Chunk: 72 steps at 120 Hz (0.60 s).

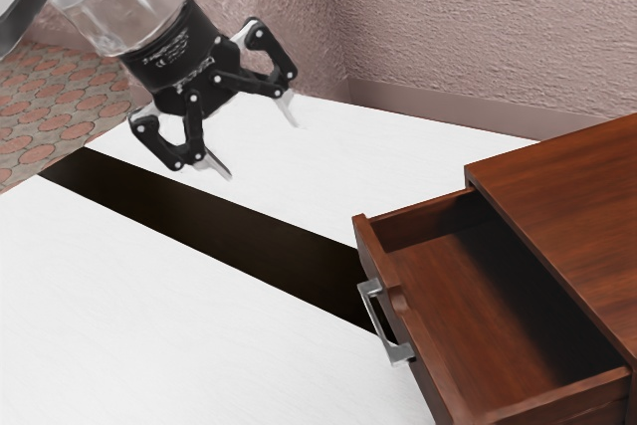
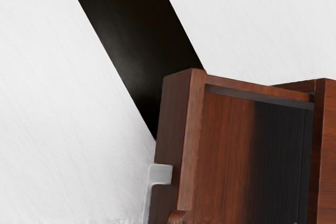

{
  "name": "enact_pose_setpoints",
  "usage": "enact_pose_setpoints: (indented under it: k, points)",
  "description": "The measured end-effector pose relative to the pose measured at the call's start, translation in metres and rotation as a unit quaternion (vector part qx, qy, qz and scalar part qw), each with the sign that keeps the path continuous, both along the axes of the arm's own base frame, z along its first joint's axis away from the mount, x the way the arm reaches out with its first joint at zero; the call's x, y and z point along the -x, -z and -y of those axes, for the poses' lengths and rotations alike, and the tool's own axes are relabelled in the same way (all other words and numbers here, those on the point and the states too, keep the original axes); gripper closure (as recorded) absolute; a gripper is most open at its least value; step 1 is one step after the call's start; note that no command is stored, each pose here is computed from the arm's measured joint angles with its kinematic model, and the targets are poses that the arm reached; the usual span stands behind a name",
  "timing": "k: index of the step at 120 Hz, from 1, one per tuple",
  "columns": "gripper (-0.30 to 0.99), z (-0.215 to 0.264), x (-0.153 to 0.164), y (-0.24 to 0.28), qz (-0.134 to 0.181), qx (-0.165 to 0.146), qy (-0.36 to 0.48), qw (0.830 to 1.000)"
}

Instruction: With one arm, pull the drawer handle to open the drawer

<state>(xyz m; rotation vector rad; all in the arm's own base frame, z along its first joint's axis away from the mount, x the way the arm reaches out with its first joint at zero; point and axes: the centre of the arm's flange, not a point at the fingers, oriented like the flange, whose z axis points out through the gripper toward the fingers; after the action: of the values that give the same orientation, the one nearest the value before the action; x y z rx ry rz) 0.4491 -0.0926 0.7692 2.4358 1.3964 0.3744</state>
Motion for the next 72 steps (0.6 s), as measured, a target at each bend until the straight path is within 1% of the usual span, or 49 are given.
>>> enact_pose_setpoints:
  k: [6, 9, 17, 27, 33, 39, 49, 72]
  points:
    - [0.12, -0.011, 0.009, -0.012, -0.025, 0.001, -0.014, 1.000]
    - [0.10, -0.012, 0.012, -0.010, -0.042, -0.002, -0.018, 0.999]
    - [0.08, -0.011, 0.015, 0.015, -0.098, -0.010, -0.029, 0.995]
    - [0.05, -0.010, 0.017, 0.055, -0.159, -0.019, -0.049, 0.986]
    - [0.04, -0.008, 0.020, 0.076, -0.185, -0.023, -0.058, 0.981]
    - [0.03, -0.005, 0.021, 0.085, -0.197, -0.025, -0.066, 0.978]
    - [0.02, -0.004, 0.020, 0.093, -0.207, -0.026, -0.083, 0.974]
    - [0.01, -0.005, 0.018, 0.102, -0.214, -0.024, -0.116, 0.970]
